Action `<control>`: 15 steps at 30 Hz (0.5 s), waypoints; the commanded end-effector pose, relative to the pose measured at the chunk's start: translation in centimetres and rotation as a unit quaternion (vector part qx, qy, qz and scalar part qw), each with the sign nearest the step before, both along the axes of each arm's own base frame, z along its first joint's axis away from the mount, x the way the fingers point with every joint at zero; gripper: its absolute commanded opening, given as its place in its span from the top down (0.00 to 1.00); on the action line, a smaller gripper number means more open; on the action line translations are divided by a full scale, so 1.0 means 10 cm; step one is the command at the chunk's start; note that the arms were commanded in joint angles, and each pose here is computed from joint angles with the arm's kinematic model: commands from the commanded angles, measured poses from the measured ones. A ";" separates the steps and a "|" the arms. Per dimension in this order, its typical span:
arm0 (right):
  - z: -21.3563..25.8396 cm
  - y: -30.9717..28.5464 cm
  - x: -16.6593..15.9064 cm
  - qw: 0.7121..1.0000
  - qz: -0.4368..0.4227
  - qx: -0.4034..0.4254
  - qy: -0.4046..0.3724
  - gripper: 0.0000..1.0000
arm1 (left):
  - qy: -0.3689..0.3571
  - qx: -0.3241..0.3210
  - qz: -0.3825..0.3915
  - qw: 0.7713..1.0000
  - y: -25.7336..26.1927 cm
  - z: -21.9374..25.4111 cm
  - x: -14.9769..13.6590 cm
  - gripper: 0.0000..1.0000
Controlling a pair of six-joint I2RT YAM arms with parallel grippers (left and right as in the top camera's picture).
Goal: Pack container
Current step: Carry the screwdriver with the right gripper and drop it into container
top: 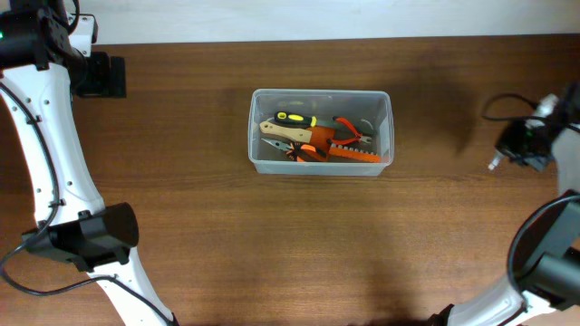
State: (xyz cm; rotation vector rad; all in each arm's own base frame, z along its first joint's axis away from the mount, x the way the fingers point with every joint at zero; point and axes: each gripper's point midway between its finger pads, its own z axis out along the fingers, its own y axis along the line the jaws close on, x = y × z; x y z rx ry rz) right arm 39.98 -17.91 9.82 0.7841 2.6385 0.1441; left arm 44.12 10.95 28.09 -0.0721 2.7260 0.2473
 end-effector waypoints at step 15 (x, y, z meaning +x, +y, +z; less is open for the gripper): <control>0.89 3.23 0.22 0.758 0.601 -0.215 -0.135 0.96 | -0.006 -0.006 0.005 1.000 0.01 0.03 -0.01 0.01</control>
